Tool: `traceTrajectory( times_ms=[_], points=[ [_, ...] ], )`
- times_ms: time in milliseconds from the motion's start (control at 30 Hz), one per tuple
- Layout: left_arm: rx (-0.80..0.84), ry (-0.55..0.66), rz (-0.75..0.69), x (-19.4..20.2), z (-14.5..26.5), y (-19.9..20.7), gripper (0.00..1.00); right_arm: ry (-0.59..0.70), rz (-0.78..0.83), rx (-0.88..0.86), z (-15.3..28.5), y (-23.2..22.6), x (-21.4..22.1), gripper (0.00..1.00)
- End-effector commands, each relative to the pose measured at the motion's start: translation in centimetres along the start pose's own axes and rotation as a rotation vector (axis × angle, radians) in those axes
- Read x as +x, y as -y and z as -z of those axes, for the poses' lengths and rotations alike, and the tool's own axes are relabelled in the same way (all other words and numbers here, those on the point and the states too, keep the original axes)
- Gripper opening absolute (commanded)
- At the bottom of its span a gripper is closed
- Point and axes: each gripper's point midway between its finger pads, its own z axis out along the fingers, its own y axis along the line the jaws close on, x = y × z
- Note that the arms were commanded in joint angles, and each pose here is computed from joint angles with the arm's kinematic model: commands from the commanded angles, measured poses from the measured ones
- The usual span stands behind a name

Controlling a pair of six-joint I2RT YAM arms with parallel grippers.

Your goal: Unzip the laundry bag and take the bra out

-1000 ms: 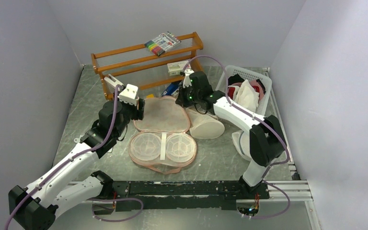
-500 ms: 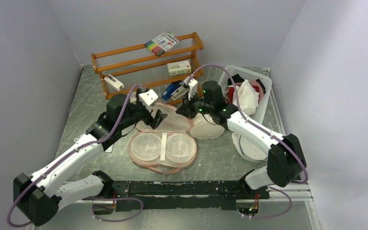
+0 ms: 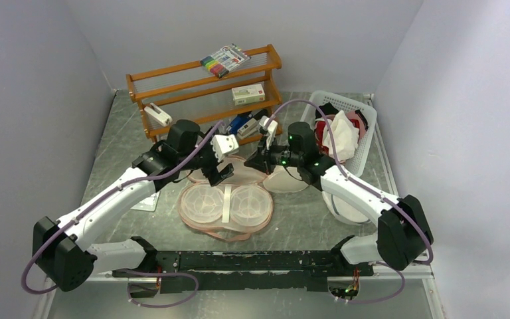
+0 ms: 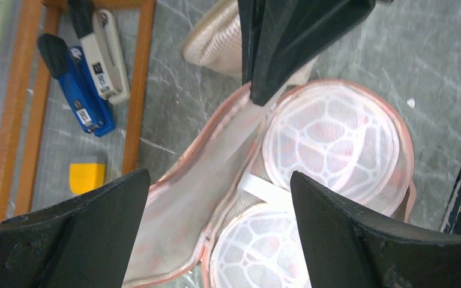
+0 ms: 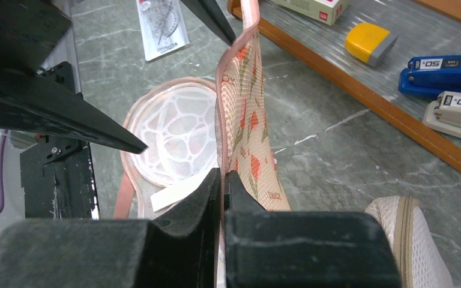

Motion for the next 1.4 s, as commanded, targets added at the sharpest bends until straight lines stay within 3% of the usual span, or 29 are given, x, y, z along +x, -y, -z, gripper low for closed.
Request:
traceTrajectory(
  times_ms=[0, 100, 267, 500, 733, 867, 1000, 1100, 1167, 1300, 1367],
  points=[
    [0.059, -0.056, -0.079, 0.9, -0.2, 0.6, 0.99, 0.078, 0.060, -0.035, 0.7, -0.9, -2.0, 0.00],
    [0.015, -0.115, -0.099, 2.2, -1.1, -0.6, 0.97, 0.097, 0.069, -0.046, 1.0, -1.4, -2.4, 0.00],
    [-0.020, -0.201, -0.069, 3.1, -2.1, -1.9, 0.59, 0.110, 0.076, -0.037, 1.5, -1.6, -2.6, 0.00],
    [-0.002, -0.153, -0.043, 1.3, -0.8, -1.1, 0.39, 0.107, 0.078, -0.033, 1.6, -1.6, -2.5, 0.00],
    [0.031, -0.173, 0.006, 1.3, 0.1, 0.9, 0.09, 0.095, 0.063, -0.033, 1.1, -1.3, -2.0, 0.00],
    [0.036, -0.196, 0.033, 1.3, 0.0, 2.1, 0.07, 0.092, 0.060, -0.030, 1.0, -1.1, -1.9, 0.02],
    [0.074, -0.219, 0.064, 1.2, 0.3, 3.8, 0.07, 0.085, 0.054, 0.027, 1.1, -0.2, -1.8, 0.18],
    [0.116, -0.257, 0.097, 1.7, 0.8, 5.3, 0.07, 0.092, 0.049, 0.103, 1.5, 0.9, -2.0, 0.38],
    [0.154, -0.269, 0.112, 1.9, 1.1, 6.4, 0.07, 0.106, 0.044, 0.192, 2.1, 2.1, -2.4, 0.49],
    [0.225, -0.287, 0.130, 2.6, 1.5, 8.4, 0.07, 0.165, 0.037, 0.385, 4.1, 4.5, -3.2, 0.79],
    [0.278, -0.300, 0.139, 3.1, 1.7, 9.5, 0.07, 0.199, 0.014, 0.539, 6.0, 6.5, -3.5, 0.87]
  ],
)
